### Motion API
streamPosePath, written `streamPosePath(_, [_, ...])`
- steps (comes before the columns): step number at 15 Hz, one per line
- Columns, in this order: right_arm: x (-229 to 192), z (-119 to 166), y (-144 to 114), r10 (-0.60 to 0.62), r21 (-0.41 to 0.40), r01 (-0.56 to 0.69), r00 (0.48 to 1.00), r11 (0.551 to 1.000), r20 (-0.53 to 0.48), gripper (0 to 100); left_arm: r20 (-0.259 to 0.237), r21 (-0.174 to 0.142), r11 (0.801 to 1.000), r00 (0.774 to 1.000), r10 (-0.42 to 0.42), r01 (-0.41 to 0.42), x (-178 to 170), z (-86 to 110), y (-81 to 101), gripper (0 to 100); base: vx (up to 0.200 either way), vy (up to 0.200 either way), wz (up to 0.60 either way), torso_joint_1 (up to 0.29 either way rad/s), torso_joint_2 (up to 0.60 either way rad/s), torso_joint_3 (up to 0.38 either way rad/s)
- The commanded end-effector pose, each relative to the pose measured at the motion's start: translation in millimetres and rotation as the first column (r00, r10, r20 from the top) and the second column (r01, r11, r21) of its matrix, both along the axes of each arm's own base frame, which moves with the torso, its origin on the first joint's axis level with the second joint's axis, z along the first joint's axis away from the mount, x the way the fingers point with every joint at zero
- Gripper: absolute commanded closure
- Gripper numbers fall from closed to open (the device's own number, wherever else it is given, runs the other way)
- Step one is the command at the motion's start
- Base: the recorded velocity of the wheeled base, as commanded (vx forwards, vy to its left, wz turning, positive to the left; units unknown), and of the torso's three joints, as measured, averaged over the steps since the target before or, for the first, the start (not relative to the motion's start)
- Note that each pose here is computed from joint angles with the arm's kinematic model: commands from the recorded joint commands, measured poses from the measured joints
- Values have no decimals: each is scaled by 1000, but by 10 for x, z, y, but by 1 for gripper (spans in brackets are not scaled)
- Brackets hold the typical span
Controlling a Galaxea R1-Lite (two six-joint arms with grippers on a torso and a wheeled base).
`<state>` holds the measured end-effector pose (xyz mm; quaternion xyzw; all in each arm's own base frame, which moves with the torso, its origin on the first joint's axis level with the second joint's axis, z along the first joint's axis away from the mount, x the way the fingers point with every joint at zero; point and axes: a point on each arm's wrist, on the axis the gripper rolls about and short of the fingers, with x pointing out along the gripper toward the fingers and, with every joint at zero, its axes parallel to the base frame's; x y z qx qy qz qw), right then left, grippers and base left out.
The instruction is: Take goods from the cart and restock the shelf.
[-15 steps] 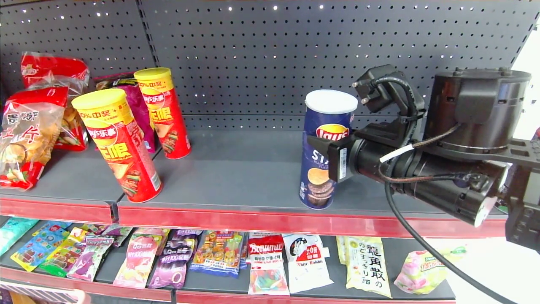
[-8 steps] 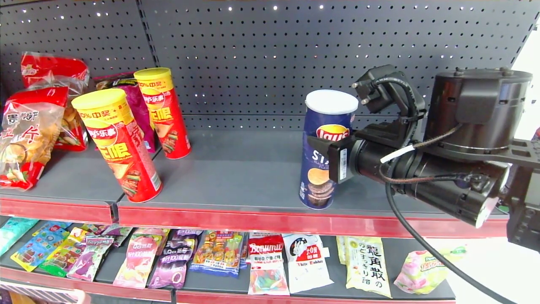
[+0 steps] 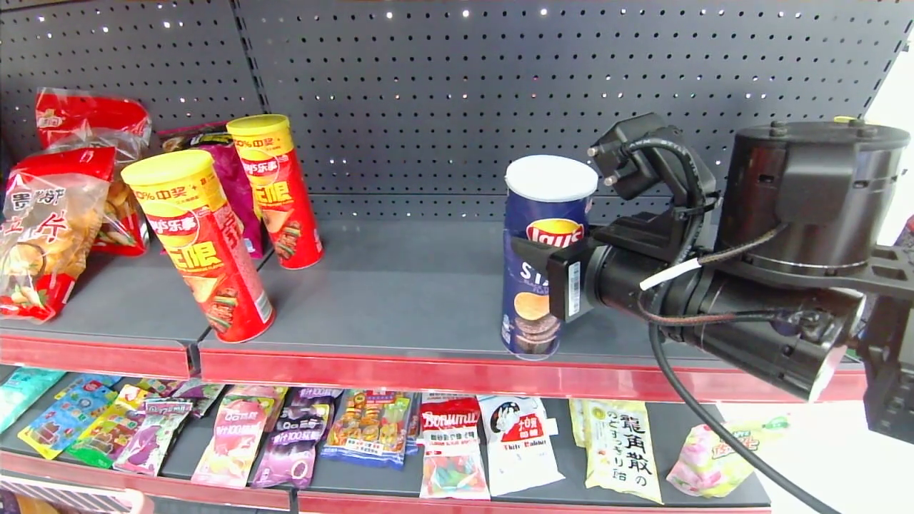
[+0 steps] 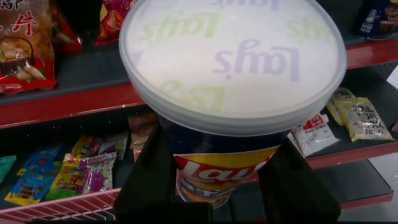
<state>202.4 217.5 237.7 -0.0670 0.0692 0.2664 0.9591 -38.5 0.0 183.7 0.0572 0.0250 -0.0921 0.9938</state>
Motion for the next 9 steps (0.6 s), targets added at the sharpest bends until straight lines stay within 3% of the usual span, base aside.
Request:
streamPosePath(1, [3, -6, 6, -1, -2, 1, 1000, 1000, -1, 100, 5, 0, 1000, 1000, 0, 0, -10, -3, 1, 100, 0, 0, 0, 0, 0, 0])
streamPosePath(3, [8, -21, 8, -17, -9, 17, 1000, 1000, -3, 100, 2, 0, 1000, 1000, 0, 0, -6, -6, 0, 100, 0, 0, 0, 0, 0, 0])
streamPosePath(4, [10, -34, 7, -26, -14, 26, 1000, 1000, -4, 0, 1, 0, 1000, 1000, 0, 0, -5, -14, 0, 100, 0, 0, 0, 0, 0, 0])
streamPosePath(9, [-4, -11, -10, -27, -8, 27, 1000, 1000, 1, 0, -7, 1, 1000, 1000, -1, 1, 2, -38, -1, 100, 0, 0, 0, 0, 0, 0])
